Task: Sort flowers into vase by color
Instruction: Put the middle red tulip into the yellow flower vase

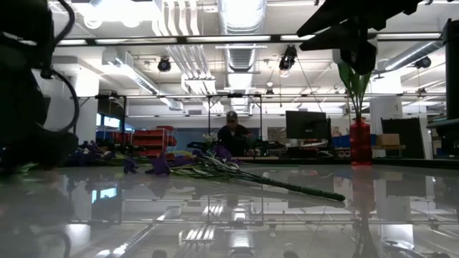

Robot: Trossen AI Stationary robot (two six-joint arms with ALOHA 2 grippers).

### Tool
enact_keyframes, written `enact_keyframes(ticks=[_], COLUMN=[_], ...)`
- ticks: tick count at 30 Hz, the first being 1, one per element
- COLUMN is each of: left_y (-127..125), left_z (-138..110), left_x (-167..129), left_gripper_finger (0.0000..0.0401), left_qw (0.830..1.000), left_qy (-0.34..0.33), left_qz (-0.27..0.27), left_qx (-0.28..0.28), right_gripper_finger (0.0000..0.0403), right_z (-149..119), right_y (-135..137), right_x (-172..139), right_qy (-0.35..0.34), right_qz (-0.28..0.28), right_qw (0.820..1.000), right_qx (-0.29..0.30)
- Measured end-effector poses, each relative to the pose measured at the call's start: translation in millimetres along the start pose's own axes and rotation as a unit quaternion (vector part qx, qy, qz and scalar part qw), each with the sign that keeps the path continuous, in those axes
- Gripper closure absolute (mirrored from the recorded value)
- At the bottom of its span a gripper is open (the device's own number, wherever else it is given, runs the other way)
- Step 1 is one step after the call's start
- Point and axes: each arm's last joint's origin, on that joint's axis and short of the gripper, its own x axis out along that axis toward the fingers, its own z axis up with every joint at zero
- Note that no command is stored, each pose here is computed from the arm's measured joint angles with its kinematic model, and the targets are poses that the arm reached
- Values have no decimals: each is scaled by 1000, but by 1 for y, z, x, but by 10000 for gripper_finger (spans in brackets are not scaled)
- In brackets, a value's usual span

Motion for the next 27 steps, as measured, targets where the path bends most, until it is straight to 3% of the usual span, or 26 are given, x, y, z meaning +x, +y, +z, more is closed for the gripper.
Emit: enact_keyframes(ticks=[6,10,20,23,27], left_y=[-2,-2,1,-1,-4], left_z=[-3,-2,2,3,6], left_x=[6,6,2,-8,-33], left_gripper_finger=[227,248,393,393,399], left_qw=[1000,1000,1000,999,992], left_qy=[-15,-17,-15,2,24], left_qz=[3,-6,-12,-43,-126], left_qx=[6,14,19,12,10], right_gripper_finger=[314,314,314,314,314], right_z=[-2,-3,-3,-3,-3], right_y=[2,2,2,2,2], right_x=[-2,-1,-2,-2,-2], right_qy=[4,5,6,6,6], right_qz=[6,4,4,5,5], right_qw=[1000,1000,1000,1000,1000], right_qx=[-1,1,1,1,0])
